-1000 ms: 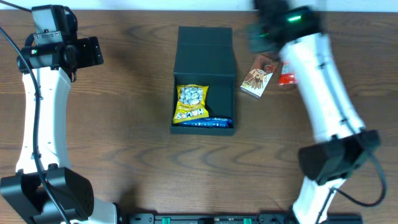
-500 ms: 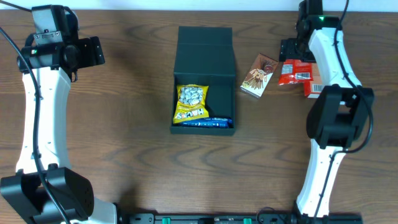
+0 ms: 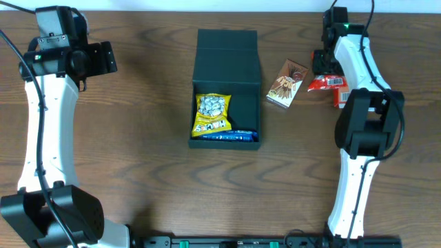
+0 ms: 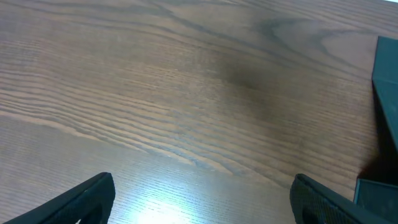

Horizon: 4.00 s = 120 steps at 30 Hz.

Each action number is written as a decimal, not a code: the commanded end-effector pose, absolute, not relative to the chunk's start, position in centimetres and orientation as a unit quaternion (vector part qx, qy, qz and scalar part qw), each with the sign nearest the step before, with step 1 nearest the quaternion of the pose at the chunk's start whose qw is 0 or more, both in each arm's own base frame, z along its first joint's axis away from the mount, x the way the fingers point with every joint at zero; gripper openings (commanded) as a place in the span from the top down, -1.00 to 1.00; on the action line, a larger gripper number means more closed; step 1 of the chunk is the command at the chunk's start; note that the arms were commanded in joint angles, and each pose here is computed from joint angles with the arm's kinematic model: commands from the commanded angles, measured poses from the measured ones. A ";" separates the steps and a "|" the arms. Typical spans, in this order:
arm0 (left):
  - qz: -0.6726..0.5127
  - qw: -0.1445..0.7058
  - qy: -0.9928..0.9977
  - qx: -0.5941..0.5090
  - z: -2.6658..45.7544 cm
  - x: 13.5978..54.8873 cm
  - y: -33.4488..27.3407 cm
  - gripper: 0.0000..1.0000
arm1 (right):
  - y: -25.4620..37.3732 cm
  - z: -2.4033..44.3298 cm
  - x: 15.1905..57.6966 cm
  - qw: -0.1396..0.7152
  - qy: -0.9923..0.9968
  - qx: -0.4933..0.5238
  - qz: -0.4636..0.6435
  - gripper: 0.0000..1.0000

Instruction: Pack container

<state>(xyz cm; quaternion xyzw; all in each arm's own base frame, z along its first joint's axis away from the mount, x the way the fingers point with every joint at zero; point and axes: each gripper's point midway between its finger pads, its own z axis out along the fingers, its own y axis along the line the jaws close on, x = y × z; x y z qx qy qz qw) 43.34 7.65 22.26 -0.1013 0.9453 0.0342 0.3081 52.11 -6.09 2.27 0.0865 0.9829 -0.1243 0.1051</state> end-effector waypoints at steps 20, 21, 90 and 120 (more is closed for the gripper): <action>0.032 0.323 0.940 -0.105 22.5 44.1 7.8 -0.83 | 9.2 17.1 48.6 0.109 0.993 0.036 0.028 0.66; 0.032 0.322 0.940 -0.105 22.5 44.1 7.8 -0.83 | 10.7 17.0 47.8 0.097 0.994 0.025 0.038 0.65; 0.033 0.312 0.944 -0.100 22.2 43.7 7.7 -0.82 | 20.3 3.1 32.9 -0.122 0.987 -0.107 -0.016 0.97; 0.020 0.302 0.948 -0.096 20.9 43.5 7.2 -0.82 | 17.9 2.9 29.7 -0.186 0.976 -0.089 -0.067 0.97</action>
